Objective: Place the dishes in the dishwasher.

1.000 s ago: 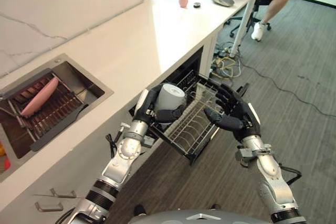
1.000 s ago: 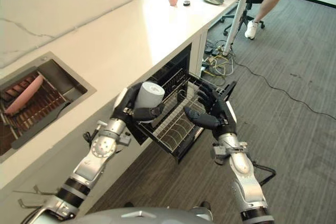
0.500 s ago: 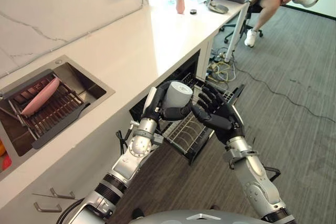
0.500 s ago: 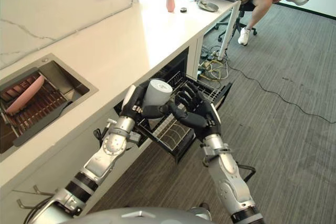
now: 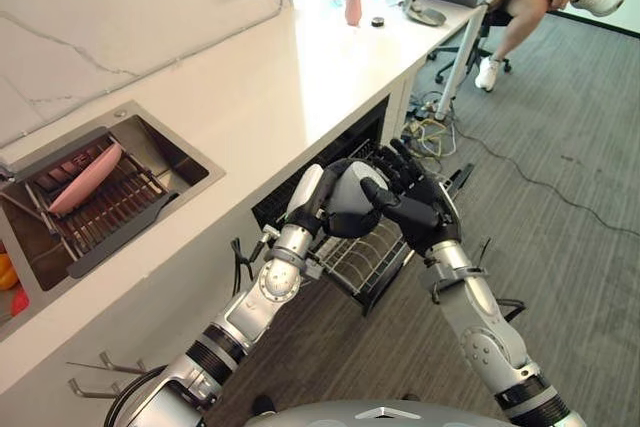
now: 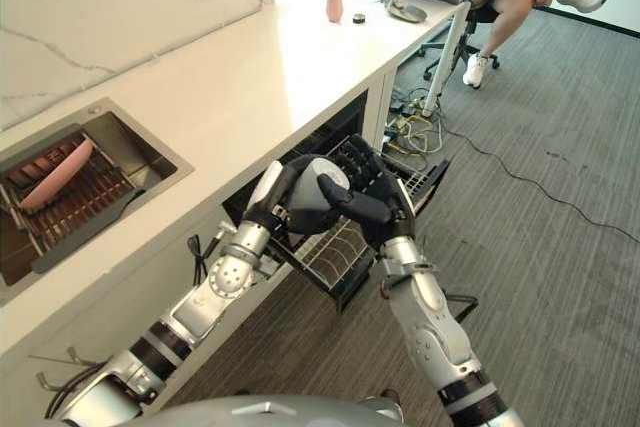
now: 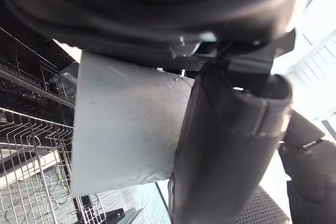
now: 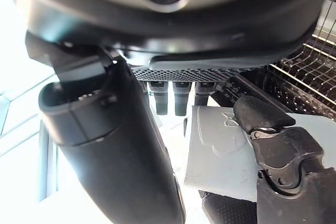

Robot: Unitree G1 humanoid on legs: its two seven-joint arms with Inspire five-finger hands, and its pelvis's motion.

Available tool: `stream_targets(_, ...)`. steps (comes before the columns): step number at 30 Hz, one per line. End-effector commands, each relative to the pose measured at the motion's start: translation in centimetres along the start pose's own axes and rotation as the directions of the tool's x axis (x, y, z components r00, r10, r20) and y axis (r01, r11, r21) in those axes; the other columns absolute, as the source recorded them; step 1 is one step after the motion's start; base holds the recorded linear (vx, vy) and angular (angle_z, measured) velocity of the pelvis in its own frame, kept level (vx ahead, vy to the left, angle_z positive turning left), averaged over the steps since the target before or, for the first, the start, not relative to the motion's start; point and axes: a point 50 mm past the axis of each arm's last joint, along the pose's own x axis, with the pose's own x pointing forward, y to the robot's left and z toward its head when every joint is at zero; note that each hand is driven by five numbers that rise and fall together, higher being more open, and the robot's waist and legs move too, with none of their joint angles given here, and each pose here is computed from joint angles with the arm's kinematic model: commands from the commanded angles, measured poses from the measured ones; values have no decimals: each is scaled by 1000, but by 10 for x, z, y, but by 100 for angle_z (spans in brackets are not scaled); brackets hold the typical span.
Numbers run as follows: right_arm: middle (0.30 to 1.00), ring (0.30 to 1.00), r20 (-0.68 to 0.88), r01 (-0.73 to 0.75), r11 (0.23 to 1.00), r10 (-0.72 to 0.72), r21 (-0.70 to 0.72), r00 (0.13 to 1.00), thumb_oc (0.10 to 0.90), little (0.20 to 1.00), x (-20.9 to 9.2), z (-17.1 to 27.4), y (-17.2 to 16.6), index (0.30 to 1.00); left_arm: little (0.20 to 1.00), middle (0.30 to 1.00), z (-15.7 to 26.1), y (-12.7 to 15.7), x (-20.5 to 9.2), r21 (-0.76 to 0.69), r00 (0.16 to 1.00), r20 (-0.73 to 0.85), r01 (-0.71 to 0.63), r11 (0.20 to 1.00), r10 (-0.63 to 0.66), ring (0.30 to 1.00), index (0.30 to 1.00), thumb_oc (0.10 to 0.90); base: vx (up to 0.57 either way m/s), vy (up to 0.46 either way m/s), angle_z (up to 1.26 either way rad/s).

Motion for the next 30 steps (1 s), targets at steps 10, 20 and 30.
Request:
stream_targets(10, 900, 900, 201, -176, 984, 171, 11, 965, 800, 900, 16, 42, 37, 900, 300, 300, 58, 20, 39, 117, 943, 328, -101, 988, 57, 300, 300, 400, 6, 5, 2)
stream_targets(20, 900, 900, 145, -75, 973, 108, -216, 984, 800, 900, 14, 27, 23, 900, 300, 300, 45, 45, 53, 158, 937, 277, -264, 951, 214, 300, 300, 400, 0, 0, 0)
stream_targets(30, 900, 900, 83, -148, 982, 158, -116, 984, 800, 900, 15, 12, 32, 900, 300, 300, 52, 50, 62, 201, 923, 316, -291, 935, 219, 300, 300, 400, -1, 0, 0)
